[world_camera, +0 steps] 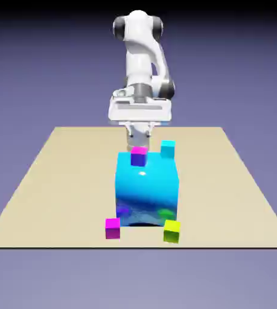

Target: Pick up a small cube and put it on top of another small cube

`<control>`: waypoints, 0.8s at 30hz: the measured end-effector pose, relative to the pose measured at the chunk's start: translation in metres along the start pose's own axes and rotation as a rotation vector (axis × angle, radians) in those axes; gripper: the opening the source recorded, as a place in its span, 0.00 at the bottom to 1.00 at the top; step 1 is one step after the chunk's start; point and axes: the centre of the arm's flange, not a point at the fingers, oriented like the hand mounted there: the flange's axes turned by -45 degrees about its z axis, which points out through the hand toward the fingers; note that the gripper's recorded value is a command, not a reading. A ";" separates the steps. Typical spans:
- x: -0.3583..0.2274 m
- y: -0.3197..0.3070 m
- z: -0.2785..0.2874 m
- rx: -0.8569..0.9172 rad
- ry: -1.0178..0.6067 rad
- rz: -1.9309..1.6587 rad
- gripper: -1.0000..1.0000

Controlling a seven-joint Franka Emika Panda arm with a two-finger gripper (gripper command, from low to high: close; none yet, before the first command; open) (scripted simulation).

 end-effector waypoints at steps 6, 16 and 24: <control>0.005 0.018 0.065 0.015 -0.248 0.006 0.50; -0.018 0.051 0.176 0.031 -0.659 0.003 0.50; -0.061 0.078 0.257 0.035 -0.983 -0.008 0.50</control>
